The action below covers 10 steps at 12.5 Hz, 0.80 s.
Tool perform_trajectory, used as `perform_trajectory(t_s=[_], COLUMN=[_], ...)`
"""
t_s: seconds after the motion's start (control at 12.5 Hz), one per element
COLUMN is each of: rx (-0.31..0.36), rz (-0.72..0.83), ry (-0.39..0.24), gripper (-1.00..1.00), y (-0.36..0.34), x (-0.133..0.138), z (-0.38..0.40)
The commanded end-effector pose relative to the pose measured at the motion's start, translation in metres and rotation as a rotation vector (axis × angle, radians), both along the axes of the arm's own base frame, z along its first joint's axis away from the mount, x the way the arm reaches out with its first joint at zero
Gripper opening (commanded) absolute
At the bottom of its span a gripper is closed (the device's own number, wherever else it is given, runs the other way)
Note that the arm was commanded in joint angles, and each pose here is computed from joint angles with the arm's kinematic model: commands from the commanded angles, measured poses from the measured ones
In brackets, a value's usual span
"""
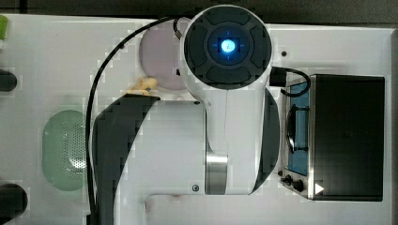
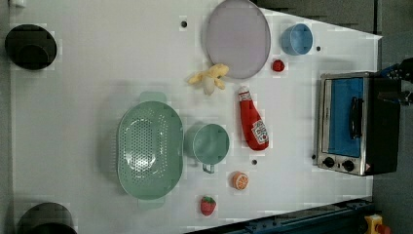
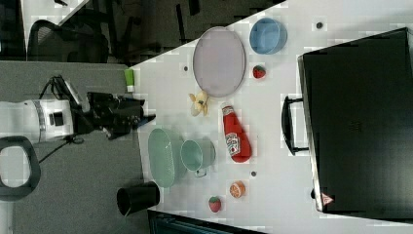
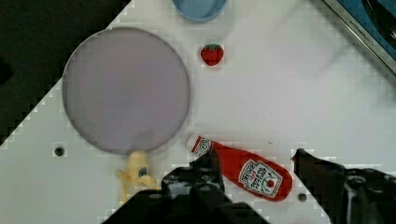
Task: Pick Ketchup from the table and place it in strainer.
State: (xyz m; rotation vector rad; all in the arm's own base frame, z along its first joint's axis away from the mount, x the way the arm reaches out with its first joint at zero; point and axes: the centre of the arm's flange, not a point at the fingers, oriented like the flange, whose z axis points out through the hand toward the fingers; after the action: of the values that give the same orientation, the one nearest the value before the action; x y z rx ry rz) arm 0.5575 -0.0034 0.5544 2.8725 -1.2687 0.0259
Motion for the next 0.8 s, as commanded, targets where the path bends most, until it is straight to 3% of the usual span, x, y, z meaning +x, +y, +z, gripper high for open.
perform_trajectory(t_s=[0.08, 0.24, 0.56, 0.8], rx=[0.019, 0.020, 0.025, 0.033], rz=[-0.015, -0.014, 0.008, 0.159], ry=[0.054, 0.074, 0.148, 0.124], gripper=[0.59, 1.00, 1.00, 1.00], y=[-0.010, -0.010, -0.003, 0.005], x=[-0.087, -0.083, -0.067, -0.047], z=[0.052, 0.043, -0.009, -0.051])
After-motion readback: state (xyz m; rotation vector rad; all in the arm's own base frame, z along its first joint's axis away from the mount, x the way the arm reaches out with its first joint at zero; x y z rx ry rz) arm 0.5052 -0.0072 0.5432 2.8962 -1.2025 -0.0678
